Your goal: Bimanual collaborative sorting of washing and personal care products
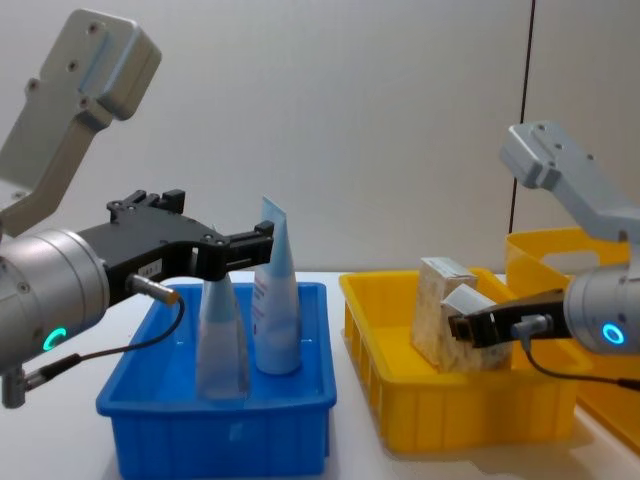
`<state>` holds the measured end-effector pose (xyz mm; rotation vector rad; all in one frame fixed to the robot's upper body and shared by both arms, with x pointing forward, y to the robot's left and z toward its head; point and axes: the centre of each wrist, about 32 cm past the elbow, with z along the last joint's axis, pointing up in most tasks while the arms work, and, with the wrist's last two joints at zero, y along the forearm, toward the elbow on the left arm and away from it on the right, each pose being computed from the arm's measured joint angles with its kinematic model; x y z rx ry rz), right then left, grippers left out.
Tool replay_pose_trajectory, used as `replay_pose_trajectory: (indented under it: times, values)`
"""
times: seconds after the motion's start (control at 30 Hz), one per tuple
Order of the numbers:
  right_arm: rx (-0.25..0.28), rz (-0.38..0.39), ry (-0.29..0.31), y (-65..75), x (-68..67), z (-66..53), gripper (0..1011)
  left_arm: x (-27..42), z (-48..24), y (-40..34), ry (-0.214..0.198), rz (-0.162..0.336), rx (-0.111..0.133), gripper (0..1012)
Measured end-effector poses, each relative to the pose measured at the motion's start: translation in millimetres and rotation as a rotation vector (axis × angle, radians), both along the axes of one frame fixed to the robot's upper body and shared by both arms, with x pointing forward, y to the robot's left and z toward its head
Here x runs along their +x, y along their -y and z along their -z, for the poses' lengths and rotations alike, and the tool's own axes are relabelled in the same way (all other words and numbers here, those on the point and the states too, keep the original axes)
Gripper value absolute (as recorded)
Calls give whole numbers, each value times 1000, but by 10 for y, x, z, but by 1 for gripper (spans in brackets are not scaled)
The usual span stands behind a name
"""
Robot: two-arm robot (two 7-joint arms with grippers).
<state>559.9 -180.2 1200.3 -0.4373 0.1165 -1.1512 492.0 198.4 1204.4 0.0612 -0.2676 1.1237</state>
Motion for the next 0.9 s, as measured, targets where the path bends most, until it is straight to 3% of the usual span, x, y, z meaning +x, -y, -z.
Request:
replay_pose_trajectory:
  times: [0.9]
  values:
    - [0,0,-1,0,2,0,308,0,0,0,0,0,0,1001]
